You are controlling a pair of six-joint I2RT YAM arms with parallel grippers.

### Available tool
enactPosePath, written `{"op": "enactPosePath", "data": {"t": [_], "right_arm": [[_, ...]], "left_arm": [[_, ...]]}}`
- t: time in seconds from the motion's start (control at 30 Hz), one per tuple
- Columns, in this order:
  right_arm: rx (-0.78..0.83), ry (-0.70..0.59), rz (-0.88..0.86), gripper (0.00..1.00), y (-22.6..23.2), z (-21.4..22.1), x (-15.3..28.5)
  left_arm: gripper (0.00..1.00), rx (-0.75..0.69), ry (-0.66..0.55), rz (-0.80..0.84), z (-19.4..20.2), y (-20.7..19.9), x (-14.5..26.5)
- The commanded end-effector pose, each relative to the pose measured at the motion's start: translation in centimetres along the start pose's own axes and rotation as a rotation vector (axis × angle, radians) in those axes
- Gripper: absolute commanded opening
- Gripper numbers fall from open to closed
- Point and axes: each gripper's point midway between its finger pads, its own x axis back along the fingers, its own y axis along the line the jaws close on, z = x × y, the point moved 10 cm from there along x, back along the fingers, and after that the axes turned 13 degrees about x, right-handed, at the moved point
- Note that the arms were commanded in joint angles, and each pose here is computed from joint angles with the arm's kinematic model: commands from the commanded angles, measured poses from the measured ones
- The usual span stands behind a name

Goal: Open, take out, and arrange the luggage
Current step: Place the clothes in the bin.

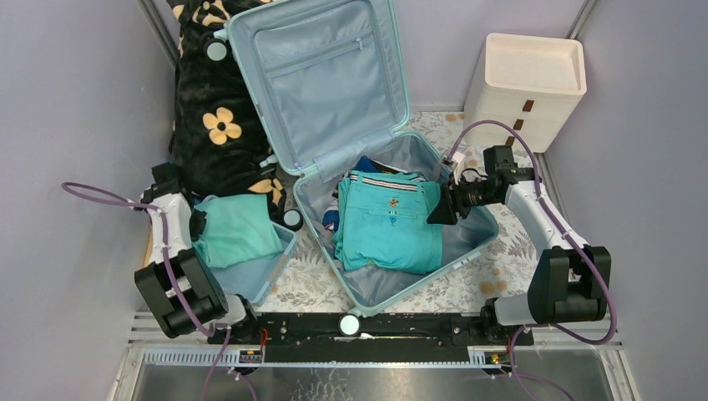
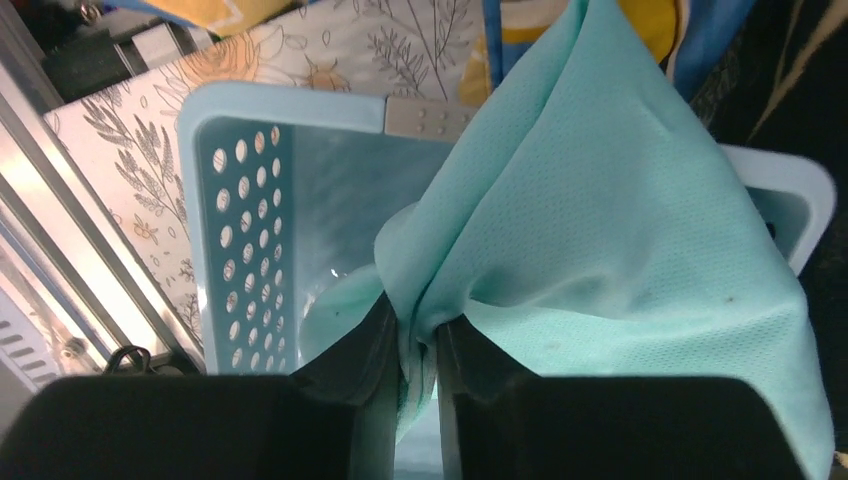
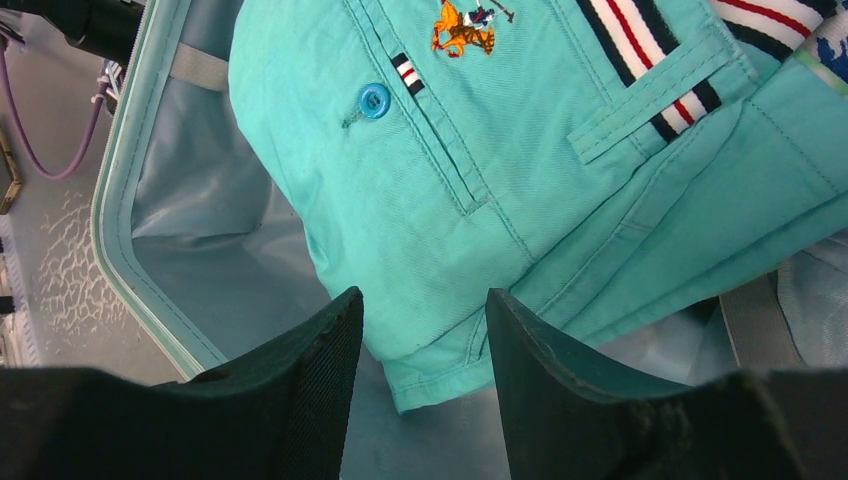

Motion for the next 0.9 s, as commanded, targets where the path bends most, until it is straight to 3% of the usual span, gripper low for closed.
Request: {"op": "enactPosePath", "data": {"t": [0.0, 0.13, 0.23, 0.33, 0.5, 0.6, 0.7, 0.87], "right_arm": [[0.035, -0.039, -0.011, 0.56, 0.7, -0.7, 0.6], [0.037, -0.039, -0.01, 0.56, 0.7, -0.7, 0.7], [0.038, -0.039, -0.007, 0.56, 0.7, -0.7, 0.7], [0.034, -0.037, -0.007, 0.56, 0.6, -0.7, 0.7], [0.031, -0.029, -0.001, 0.56, 0.5, -0.5, 0.6], [0.031, -0.027, 0.003, 0.56, 0.4, -0.5, 0.6], [0.029, -0.025, 0.002, 0.56, 0.3, -0.4, 0.5], [0.026, -0.02, 0.0, 0.56, 0.3, -0.4, 0.5]], "left_arm": [[0.36, 0.057, -0.114, 0.008, -2.4, -1.1, 1.2], [0.68, 0.079, -0.184, -0.019, -4.0, -1.3, 3.4], [0.8, 0.073, -0.185, 0.004, -4.0, -1.2, 5.4], [0.79, -0.01, -0.078, 0.163, -1.8, -1.6, 7.0], [0.71, -0.285, 0.262, 0.586, 5.2, -2.0, 9.1], [0.7, -0.362, 0.344, 0.741, 7.8, -0.9, 10.0], [0.69, -0.387, 0.391, 0.779, 10.0, -0.2, 9.6], [0.7, -0.418, 0.382, 0.638, 12.2, 0.2, 6.7]]}}
